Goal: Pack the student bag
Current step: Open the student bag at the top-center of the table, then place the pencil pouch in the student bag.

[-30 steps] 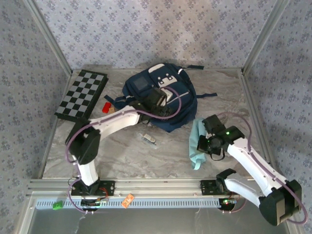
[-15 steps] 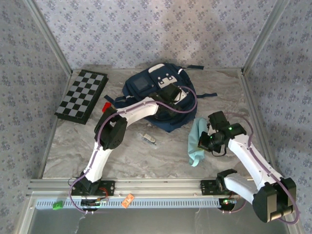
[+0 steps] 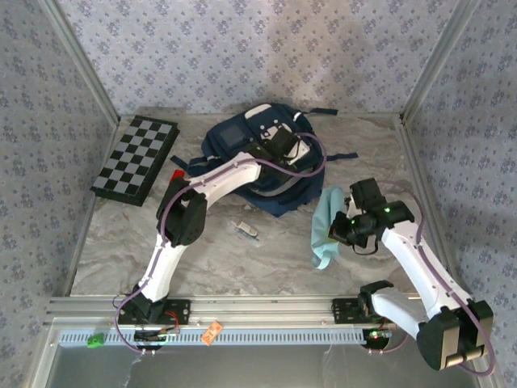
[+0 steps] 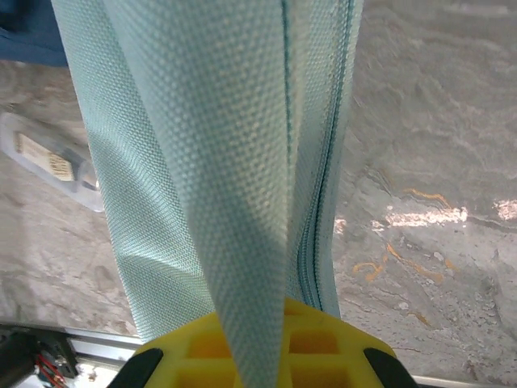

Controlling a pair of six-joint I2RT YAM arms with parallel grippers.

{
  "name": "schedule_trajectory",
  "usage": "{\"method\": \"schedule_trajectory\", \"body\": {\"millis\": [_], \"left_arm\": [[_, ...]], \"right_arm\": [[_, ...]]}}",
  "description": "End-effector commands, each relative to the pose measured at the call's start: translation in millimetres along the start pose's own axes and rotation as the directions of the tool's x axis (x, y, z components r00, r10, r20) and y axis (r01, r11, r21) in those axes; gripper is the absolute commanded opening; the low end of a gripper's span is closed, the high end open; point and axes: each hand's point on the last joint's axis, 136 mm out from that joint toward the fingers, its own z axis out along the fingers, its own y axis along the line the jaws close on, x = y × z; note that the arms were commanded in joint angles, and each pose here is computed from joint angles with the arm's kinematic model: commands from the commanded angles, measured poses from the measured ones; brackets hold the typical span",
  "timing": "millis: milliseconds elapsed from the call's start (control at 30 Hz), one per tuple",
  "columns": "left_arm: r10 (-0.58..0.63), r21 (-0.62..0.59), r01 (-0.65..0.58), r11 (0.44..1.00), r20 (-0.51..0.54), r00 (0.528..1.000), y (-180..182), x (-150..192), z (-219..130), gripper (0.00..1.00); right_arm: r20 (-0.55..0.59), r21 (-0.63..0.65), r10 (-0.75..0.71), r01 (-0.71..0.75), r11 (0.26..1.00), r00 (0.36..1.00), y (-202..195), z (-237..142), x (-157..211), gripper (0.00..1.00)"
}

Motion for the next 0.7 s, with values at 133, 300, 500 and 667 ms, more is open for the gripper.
{"method": "schedule_trajectory", "body": {"millis": [133,300,500,667], "left_arm": [[-0.088,-0.038,0.1,0.994,0.244,0.966,47.8,-79.2,-113.1,0.0],[-0.173,-0.004,0.183,0.983,0.304,0.937,61.6,-97.9,-142.4,0.0],[-0.226,0.042,0.225,0.973,0.336,0.914,66.3,-114.2,-161.7,0.0],[-0.239,0.088,0.222,0.971,0.352,0.905,61.7,-121.9,-170.2,0.0]], "right_arm": [[0.124,-0.148,-0.082,0.1,0.984,0.989,46.8,-35.1,-33.1,0.0],[0.142,-0.254,-0.101,0.135,0.958,0.985,85.3,-21.9,-72.6,0.05],[0.226,-0.372,-0.051,0.135,0.918,0.973,134.1,7.0,-138.5,0.06],[0.187,-0.398,-0.123,0.19,0.898,0.975,165.6,51.7,-176.6,0.05]]}}
